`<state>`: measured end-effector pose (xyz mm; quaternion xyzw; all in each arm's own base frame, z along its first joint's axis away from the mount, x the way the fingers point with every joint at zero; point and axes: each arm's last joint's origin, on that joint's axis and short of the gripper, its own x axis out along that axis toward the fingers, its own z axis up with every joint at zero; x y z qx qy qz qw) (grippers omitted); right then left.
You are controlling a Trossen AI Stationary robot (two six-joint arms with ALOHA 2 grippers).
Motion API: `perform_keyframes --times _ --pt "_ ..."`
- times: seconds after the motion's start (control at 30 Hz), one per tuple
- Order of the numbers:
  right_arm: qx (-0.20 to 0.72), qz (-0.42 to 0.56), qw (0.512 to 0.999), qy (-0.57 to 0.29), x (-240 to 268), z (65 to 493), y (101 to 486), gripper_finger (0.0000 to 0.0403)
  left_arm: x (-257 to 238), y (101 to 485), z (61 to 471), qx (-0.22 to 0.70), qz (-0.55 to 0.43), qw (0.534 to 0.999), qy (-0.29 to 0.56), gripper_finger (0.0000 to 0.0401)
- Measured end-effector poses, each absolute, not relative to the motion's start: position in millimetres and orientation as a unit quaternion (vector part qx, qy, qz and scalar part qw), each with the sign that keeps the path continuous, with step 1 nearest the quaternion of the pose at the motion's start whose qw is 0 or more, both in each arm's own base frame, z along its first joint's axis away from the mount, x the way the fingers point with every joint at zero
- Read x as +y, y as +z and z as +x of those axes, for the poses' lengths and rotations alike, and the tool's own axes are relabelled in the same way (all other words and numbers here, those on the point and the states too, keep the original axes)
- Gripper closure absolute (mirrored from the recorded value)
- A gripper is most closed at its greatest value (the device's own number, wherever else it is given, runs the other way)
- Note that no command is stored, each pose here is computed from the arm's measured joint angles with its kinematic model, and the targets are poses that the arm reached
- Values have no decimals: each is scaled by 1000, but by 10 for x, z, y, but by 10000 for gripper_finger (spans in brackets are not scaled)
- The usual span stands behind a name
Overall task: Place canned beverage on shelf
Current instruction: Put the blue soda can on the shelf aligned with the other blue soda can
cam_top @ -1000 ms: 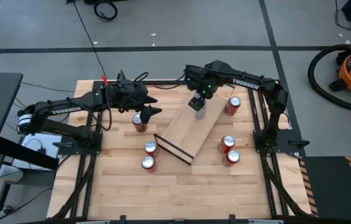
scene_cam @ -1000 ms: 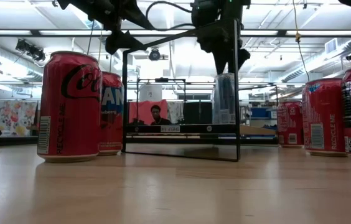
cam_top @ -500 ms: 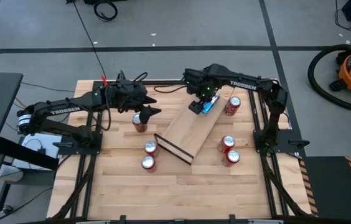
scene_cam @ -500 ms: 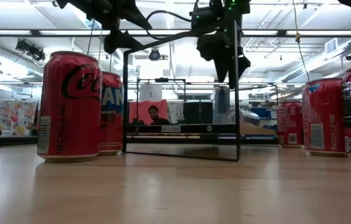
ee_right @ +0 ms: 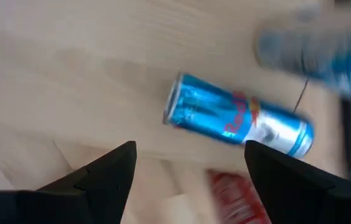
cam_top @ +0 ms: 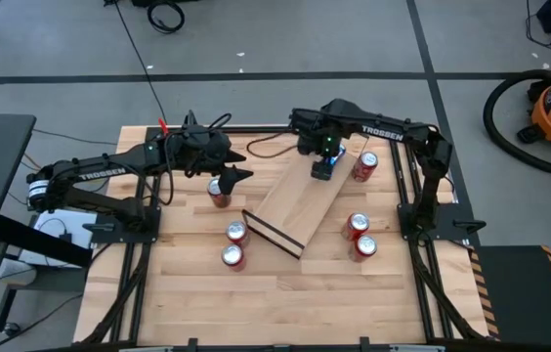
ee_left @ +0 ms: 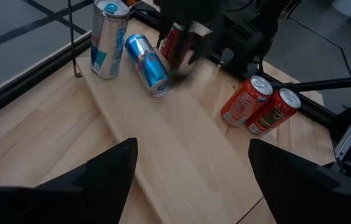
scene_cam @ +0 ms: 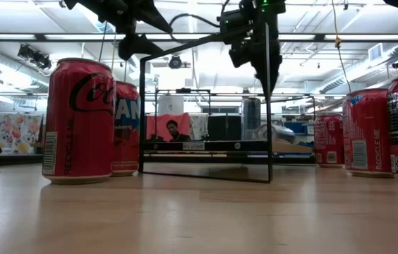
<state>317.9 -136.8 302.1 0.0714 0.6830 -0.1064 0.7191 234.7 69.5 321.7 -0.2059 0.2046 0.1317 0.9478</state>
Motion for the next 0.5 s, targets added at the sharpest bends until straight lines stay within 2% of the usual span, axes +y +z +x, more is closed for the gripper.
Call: perform_keyframes --times 0.1,0.23,0.4,0.5 --pt "681 -2 732 -19 -1367 3197 2982 93 695 3216 2347 207 -188 952 128 83" --pt "690 -60 719 58 -1360 3176 2840 93 695 3216 2347 208 -186 952 127 83" --pt "704 -121 697 59 -1341 3192 2689 93 695 3216 2347 208 -186 952 127 83" --pt "697 -134 702 62 -1349 3213 2603 95 696 3212 2350 209 -186 952 128 83"
